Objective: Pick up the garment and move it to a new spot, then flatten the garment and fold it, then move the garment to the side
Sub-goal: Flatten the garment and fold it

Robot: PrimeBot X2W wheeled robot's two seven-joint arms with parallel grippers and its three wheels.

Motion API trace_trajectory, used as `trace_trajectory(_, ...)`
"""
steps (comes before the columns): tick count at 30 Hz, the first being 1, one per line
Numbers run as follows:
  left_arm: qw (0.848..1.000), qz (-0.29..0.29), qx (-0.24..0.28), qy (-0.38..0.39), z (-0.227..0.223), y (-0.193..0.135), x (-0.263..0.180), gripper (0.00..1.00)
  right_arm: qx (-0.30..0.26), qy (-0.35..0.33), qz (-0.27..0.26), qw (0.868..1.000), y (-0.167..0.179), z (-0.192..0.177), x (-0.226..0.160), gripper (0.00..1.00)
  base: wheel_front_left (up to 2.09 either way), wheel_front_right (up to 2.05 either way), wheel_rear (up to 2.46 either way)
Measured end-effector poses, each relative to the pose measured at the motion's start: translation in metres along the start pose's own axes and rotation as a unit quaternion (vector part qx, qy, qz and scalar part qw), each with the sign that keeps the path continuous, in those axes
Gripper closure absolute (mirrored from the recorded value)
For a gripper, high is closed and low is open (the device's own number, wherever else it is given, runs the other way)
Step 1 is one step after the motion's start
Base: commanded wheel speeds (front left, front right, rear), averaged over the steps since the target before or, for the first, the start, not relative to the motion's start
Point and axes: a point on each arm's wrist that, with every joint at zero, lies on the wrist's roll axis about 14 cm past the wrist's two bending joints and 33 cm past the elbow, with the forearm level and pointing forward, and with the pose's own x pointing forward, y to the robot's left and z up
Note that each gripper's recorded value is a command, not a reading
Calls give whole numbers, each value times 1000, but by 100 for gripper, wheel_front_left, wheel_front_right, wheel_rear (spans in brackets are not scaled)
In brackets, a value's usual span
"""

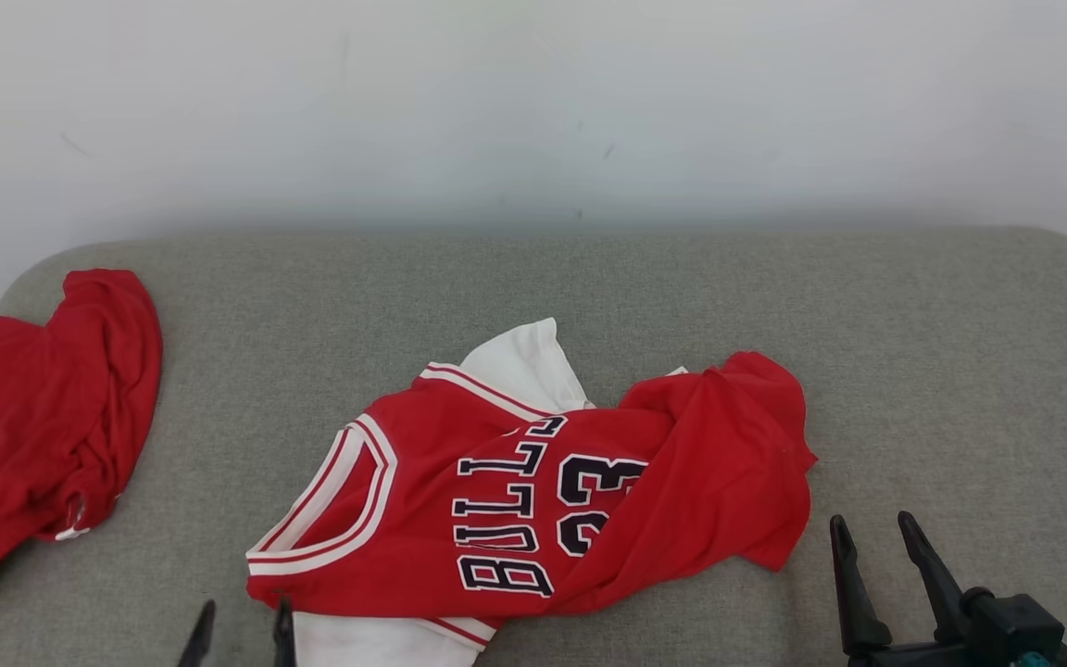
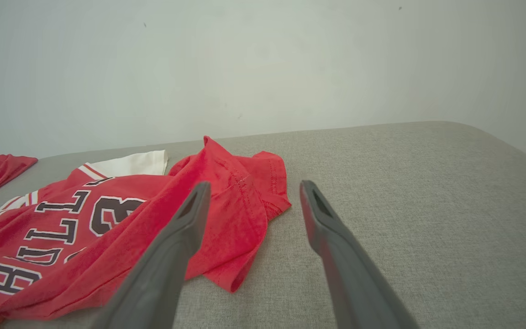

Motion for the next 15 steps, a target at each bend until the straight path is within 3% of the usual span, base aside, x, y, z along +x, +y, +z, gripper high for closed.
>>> trace_trajectory(15,988,-45,-47,140,-84,-37,-30,0,-41,41,35,998,-2,-17,48,0,0,0,0)
